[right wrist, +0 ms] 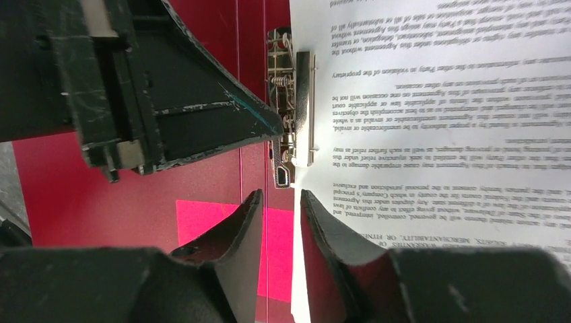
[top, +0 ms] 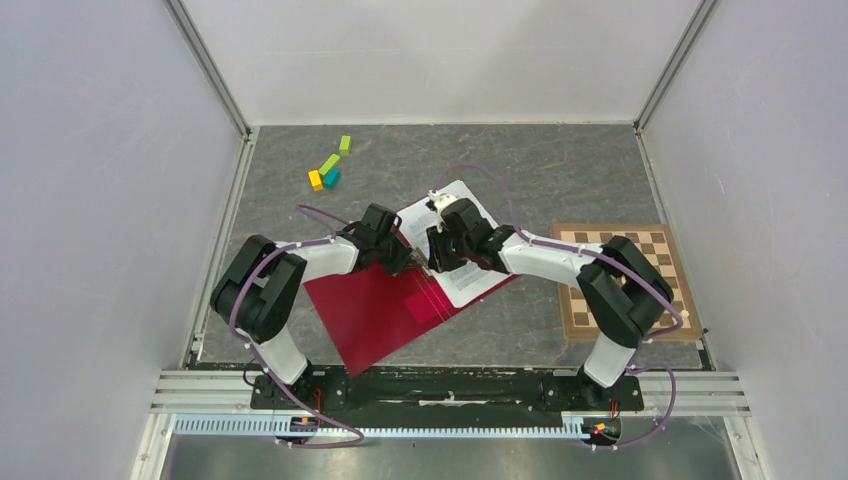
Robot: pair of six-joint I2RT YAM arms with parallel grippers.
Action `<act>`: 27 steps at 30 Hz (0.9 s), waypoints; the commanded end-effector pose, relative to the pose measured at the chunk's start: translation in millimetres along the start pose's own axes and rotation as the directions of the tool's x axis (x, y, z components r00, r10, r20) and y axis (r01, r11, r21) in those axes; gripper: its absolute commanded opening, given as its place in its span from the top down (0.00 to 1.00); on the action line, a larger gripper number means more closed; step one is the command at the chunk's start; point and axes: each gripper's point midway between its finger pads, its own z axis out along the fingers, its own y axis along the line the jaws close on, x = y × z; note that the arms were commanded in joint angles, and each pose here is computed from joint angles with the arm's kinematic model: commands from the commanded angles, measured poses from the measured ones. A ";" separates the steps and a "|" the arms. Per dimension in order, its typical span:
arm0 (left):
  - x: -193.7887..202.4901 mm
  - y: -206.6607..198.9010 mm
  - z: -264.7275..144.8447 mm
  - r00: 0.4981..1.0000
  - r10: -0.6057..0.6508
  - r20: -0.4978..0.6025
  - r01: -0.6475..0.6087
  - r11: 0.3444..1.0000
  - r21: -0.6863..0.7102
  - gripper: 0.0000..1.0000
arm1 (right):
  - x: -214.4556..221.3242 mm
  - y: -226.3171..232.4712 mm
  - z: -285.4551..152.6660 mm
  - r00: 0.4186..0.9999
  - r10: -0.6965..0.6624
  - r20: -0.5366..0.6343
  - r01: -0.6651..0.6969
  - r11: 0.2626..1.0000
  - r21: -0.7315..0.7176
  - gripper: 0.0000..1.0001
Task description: Put the files into the folder
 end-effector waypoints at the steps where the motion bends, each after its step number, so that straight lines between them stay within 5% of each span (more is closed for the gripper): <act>1: -0.2 106.2 12.4 0.998 0.032 0.046 -0.014 0.936 -0.352 0.98 | 2.3 12.4 15.1 0.999 0.031 -0.016 -0.032 0.998 -0.062 0.72; 27: 5.8 109.1 14.7 0.999 0.013 0.030 -0.002 0.943 -0.333 0.98 | 27.6 -4.4 37.4 0.996 0.073 -0.059 -0.074 0.997 -0.001 0.81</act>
